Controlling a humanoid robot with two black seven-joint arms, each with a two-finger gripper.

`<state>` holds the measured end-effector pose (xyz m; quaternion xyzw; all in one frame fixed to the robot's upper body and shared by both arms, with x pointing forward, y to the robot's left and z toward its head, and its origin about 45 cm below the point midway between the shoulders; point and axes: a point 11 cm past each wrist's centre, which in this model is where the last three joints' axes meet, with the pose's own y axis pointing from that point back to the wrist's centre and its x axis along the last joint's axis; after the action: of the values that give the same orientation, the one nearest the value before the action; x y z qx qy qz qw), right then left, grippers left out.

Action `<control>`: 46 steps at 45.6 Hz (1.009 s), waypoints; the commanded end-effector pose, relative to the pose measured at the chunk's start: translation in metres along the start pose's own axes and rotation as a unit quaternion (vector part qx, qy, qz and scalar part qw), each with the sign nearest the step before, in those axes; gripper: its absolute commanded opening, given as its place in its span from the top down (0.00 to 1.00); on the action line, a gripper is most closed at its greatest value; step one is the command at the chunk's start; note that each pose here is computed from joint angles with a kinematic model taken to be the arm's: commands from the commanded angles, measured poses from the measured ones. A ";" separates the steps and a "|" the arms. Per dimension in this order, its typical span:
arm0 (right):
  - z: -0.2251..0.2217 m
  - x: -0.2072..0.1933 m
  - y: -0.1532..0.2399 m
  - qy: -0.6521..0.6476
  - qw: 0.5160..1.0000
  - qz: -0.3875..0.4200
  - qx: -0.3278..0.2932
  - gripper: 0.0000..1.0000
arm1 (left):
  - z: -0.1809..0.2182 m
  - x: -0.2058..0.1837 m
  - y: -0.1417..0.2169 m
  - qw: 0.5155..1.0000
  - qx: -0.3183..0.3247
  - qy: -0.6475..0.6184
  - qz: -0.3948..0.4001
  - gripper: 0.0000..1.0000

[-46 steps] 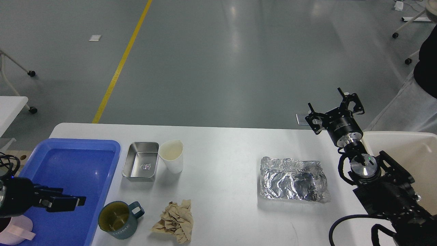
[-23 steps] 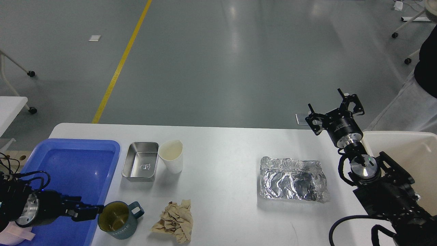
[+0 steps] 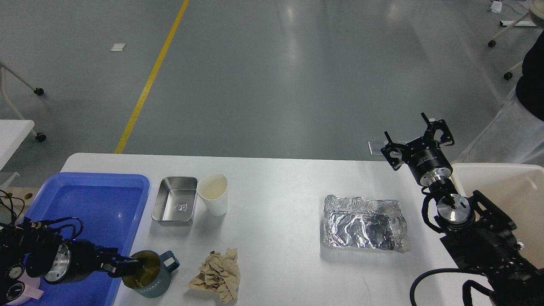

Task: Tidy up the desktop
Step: 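Lift the teal mug with the left gripper and place it in the blue tray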

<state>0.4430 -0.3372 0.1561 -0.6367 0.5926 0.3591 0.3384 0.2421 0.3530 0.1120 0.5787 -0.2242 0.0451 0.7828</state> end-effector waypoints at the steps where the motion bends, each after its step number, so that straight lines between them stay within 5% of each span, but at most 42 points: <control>1: -0.001 0.000 0.000 0.001 1.000 0.001 0.000 0.00 | 0.005 -0.004 -0.009 1.000 -0.004 -0.002 -0.007 0.23; 7: -0.002 0.000 0.000 0.001 1.000 0.001 0.001 0.00 | 0.006 -0.007 -0.011 1.000 -0.005 -0.002 -0.013 0.34; 29: -0.001 0.002 0.001 0.001 1.000 0.003 0.000 0.00 | 0.004 -0.018 -0.007 0.998 -0.004 -0.001 -0.070 0.99; 46: -0.005 0.003 0.001 0.004 1.000 0.003 0.003 0.00 | 0.000 -0.012 0.000 0.998 -0.001 -0.001 -0.070 1.00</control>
<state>0.4419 -0.3429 0.1561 -0.6354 0.5970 0.3561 0.3363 0.2271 0.3529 0.1007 0.5910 -0.1812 -0.0121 0.7860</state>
